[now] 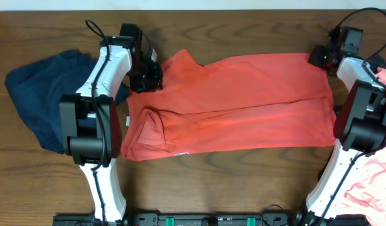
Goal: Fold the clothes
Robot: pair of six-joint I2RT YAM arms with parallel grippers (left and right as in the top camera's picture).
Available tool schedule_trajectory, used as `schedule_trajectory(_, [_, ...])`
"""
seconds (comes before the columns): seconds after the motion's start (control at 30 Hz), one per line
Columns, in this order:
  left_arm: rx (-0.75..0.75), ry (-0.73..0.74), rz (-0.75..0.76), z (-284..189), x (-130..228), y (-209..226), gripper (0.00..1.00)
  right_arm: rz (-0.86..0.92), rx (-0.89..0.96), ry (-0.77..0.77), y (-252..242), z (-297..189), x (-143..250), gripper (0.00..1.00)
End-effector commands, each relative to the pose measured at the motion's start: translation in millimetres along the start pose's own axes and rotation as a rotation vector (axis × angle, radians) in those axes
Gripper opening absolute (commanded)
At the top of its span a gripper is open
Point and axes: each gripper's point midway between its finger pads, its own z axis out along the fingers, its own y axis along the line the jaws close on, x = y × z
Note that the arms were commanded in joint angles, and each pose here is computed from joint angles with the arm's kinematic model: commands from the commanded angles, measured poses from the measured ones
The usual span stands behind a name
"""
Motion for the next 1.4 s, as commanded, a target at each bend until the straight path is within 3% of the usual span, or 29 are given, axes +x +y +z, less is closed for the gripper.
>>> schedule_trajectory(0.0, [-0.002, -0.049, 0.014, -28.6, -2.1, 1.3, 0.06, 0.051, 0.027, 0.007, -11.6, -27.5, -5.7, 0.01])
schedule_trajectory(0.17, [0.000, -0.060, 0.015, -50.8, 8.6, -4.7, 0.06, 0.069, 0.049, 0.024, -12.9, -98.1, -17.4, 0.01])
schedule_trajectory(0.47, [-0.095, 0.097, -0.060, -64.6, 57.4, 12.1, 0.07, 0.129, 0.289, 0.297, -64.6, -185.2, 47.8, 0.01])
schedule_trajectory(0.93, [-0.244, 0.320, -0.129, -57.8, 115.9, 45.9, 0.07, 0.111, 0.392, 0.597, -92.3, -224.4, 113.2, 0.01])
schedule_trajectory(1.23, [-0.279, 0.422, -0.161, -41.8, 144.8, 61.7, 0.07, 0.113, 0.408, 0.693, -95.1, -226.0, 142.1, 0.01])
schedule_trajectory(1.3, [-0.280, 0.432, -0.164, -40.9, 147.8, 62.6, 0.11, 0.115, 0.407, 0.706, -95.6, -223.7, 148.5, 0.07])
schedule_trajectory(1.37, [-0.282, 0.441, -0.167, -41.7, 149.8, 62.7, 0.35, 0.119, 0.400, 0.720, -95.0, -222.0, 154.6, 0.43])
